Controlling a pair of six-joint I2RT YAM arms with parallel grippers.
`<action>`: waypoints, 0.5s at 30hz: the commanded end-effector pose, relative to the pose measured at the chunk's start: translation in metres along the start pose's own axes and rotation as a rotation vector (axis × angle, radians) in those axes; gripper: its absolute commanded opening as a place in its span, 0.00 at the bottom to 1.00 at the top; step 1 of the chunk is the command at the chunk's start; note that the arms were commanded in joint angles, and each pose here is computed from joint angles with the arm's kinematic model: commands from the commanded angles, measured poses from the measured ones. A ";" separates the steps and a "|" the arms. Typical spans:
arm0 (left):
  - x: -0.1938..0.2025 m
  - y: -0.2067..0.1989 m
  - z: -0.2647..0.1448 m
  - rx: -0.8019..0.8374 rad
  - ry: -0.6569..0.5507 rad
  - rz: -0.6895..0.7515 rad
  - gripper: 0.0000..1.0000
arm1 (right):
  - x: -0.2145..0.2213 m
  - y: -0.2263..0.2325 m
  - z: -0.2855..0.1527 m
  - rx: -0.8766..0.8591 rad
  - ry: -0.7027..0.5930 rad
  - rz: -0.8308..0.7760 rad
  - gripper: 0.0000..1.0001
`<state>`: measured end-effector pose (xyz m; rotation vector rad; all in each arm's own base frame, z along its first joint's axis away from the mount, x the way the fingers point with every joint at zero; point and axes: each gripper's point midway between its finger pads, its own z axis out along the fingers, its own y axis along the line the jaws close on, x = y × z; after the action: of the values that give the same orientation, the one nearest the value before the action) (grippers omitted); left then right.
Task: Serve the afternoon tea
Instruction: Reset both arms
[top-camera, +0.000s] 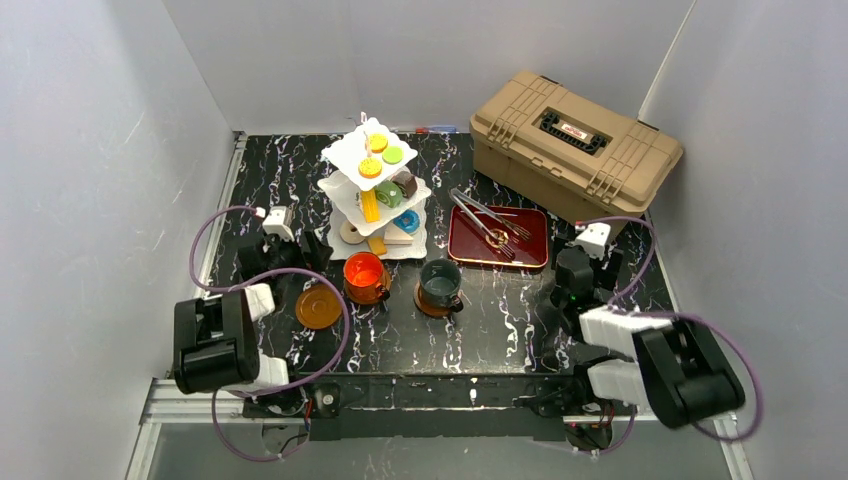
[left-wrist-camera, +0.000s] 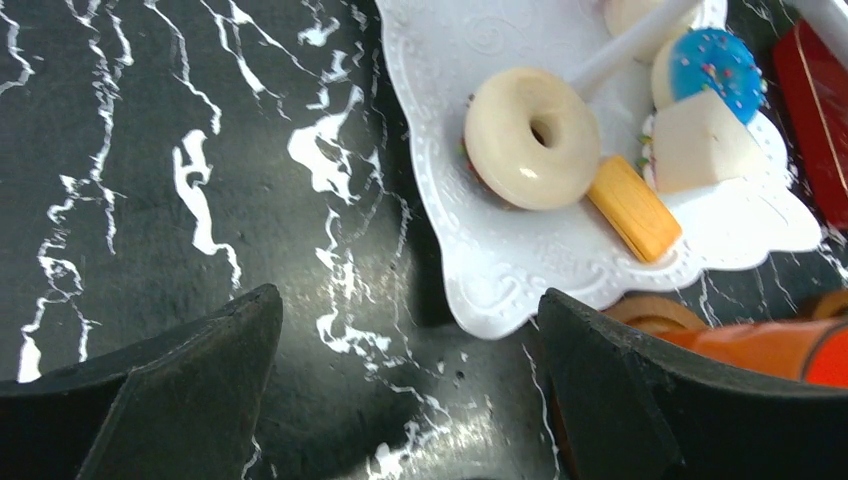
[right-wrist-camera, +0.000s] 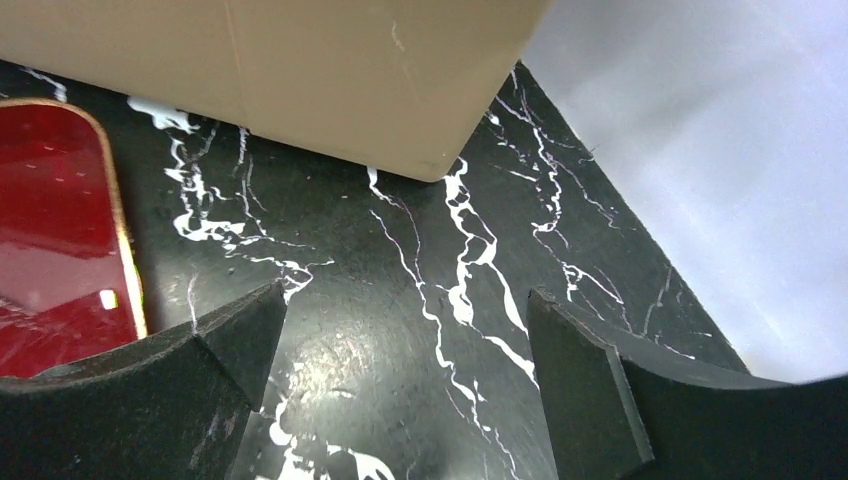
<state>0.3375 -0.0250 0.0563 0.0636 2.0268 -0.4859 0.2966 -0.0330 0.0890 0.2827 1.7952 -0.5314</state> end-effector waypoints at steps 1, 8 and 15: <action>-0.041 0.014 0.006 -0.076 -0.184 0.077 0.98 | -0.024 0.013 0.027 0.007 -0.095 0.101 0.98; -0.033 0.016 -0.001 -0.100 -0.263 0.111 0.98 | -0.008 0.029 0.046 -0.033 -0.084 0.088 0.98; -0.019 0.016 0.001 -0.143 -0.277 0.155 0.98 | 0.001 0.046 0.037 -0.185 -0.119 0.045 0.98</action>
<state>0.3323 -0.0142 0.0436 0.0410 1.8415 -0.3194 0.3377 -0.0249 0.0563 0.2218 1.7866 -0.4411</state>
